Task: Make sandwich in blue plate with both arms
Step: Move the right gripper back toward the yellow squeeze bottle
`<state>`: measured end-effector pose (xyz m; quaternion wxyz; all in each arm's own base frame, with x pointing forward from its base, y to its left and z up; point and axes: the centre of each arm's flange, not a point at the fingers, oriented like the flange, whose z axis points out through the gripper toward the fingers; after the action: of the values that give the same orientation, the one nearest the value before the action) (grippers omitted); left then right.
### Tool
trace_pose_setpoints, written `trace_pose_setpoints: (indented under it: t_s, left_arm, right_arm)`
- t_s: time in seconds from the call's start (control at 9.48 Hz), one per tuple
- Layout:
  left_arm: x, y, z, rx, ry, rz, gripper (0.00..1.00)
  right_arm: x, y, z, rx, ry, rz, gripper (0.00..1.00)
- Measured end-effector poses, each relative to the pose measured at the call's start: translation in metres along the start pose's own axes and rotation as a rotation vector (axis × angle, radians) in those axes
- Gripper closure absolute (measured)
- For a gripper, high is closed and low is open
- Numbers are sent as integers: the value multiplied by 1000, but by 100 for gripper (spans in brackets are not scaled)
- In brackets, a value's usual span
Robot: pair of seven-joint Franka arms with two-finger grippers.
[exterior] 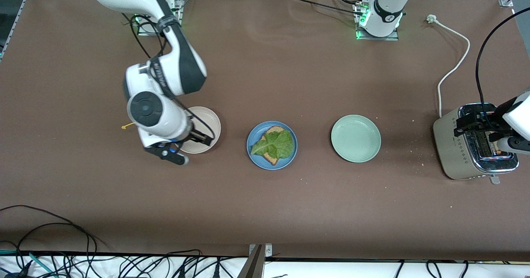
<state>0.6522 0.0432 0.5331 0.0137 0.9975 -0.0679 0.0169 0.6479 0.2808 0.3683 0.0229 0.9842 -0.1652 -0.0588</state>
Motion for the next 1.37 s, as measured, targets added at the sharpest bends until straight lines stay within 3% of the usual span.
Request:
trace_pose_setpoints:
  t_s: [0.21, 0.42, 0.84, 1.16, 1.37]
  left_arm:
    - [-1, -2, -1, 1, 1, -3, 0]
    - [-2, -5, -1, 2, 0, -9, 0]
    - [-2, -4, -2, 3, -1, -8, 0]
    - [-2, -4, -3, 3, -1, -7, 0]
    - [-2, -2, -3, 2, -2, -5, 0]
  right_arm:
    - [32, 64, -4, -78, -44, -156, 0]
    - [53, 130, -15, -116, -58, -265, 0]
    - [55, 291, -27, -1, -72, -439, 0]
    - [50, 386, 32, 61, -5, -649, 0]
    - [39, 415, 74, 175, 14, -760, 0]
